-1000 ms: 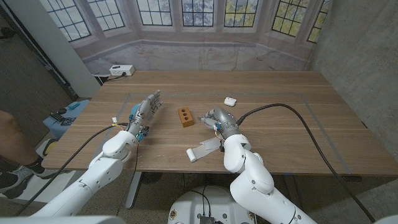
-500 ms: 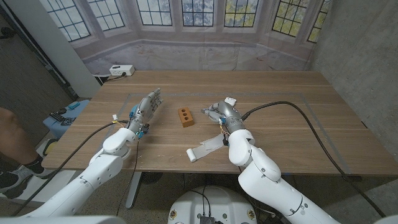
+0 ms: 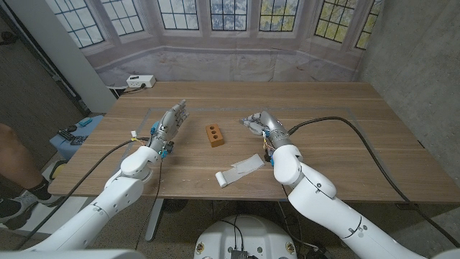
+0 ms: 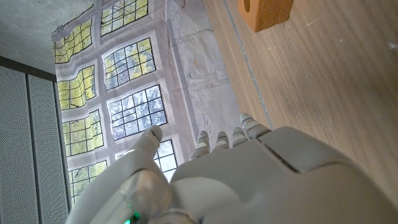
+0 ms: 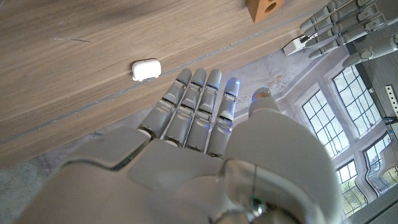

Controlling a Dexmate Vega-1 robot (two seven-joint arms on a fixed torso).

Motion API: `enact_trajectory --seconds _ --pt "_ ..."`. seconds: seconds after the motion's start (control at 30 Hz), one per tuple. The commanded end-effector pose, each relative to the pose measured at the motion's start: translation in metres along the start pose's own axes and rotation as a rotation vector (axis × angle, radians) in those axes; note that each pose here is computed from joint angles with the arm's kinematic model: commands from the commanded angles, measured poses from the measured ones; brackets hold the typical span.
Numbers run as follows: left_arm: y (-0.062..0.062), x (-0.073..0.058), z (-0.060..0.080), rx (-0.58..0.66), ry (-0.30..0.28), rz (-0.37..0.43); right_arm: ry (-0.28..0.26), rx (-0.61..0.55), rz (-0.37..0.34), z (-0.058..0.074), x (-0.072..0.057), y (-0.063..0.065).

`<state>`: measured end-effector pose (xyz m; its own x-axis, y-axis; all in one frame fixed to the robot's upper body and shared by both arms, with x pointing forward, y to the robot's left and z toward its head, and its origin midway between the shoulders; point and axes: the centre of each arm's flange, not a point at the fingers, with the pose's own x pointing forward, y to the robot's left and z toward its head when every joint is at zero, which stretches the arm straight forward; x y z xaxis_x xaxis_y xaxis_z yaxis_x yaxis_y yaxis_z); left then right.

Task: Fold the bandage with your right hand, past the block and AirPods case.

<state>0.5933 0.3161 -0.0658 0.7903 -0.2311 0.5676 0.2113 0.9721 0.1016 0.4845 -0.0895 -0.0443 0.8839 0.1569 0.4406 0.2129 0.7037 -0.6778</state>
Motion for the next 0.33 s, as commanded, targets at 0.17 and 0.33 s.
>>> enact_trajectory --seconds 0.17,0.33 --pt "-0.004 -0.008 0.0045 0.006 -0.006 0.001 -0.02 0.048 -0.056 -0.0077 0.0068 -0.0151" --pt "-0.0059 -0.0104 0.0046 0.003 -0.005 -0.001 -0.019 0.058 -0.076 -0.0094 0.0062 -0.0177"
